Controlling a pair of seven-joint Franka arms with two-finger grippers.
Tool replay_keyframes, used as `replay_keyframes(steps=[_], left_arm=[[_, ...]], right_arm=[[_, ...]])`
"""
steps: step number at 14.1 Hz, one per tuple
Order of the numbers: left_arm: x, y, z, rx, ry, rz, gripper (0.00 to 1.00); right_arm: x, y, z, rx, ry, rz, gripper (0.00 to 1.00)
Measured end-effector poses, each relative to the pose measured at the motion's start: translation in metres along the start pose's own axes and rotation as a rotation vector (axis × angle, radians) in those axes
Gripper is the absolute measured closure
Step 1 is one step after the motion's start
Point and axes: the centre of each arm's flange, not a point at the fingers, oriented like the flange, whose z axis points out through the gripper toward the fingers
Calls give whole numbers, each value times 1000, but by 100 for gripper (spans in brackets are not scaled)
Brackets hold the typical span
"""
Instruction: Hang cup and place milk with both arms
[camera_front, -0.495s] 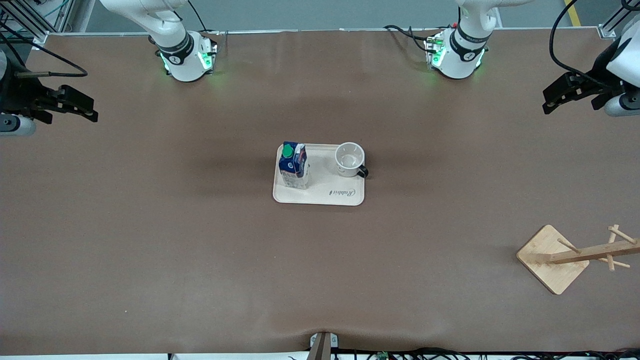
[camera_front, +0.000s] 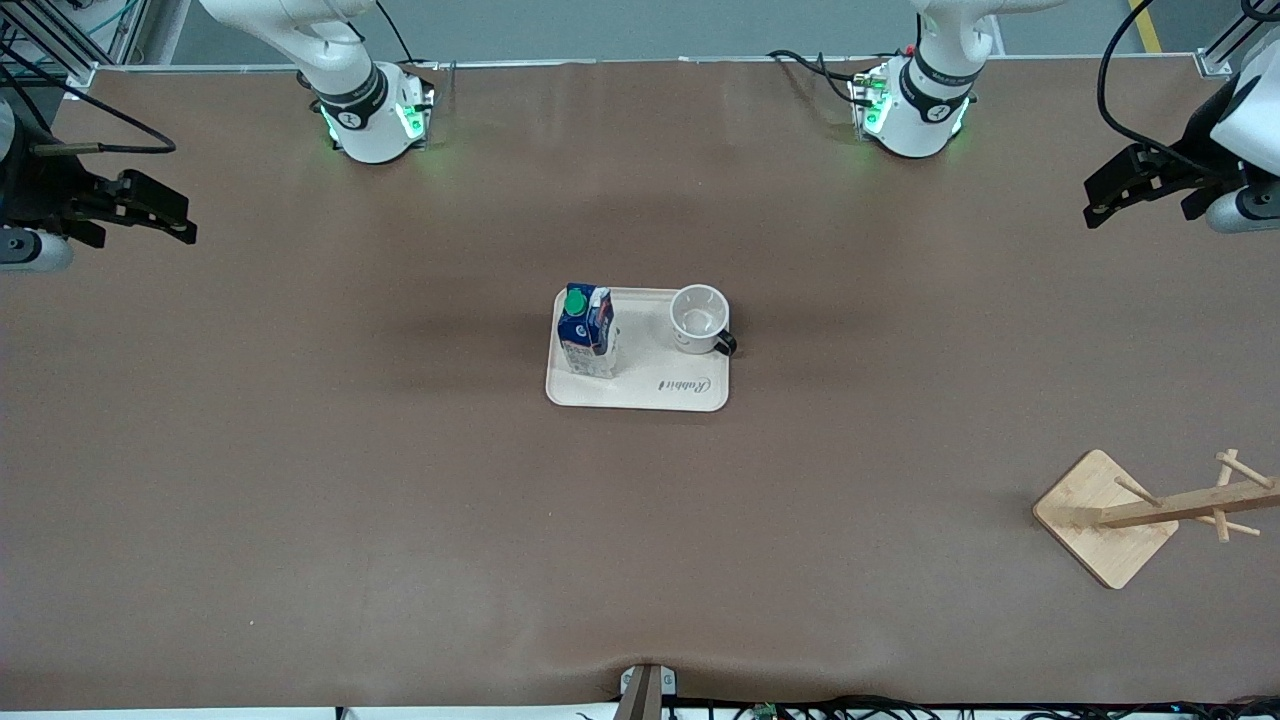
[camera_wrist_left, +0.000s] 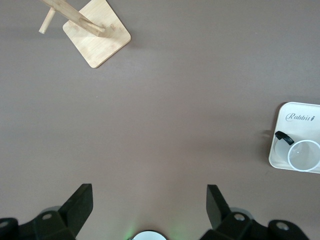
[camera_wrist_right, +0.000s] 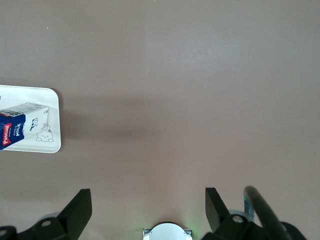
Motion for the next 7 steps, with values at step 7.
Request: replay_keyframes(steps=[7], left_arm=[[8,34,22,-11,-47,-65,0]], right_arm=[[0,0,0,0,0,0,0]])
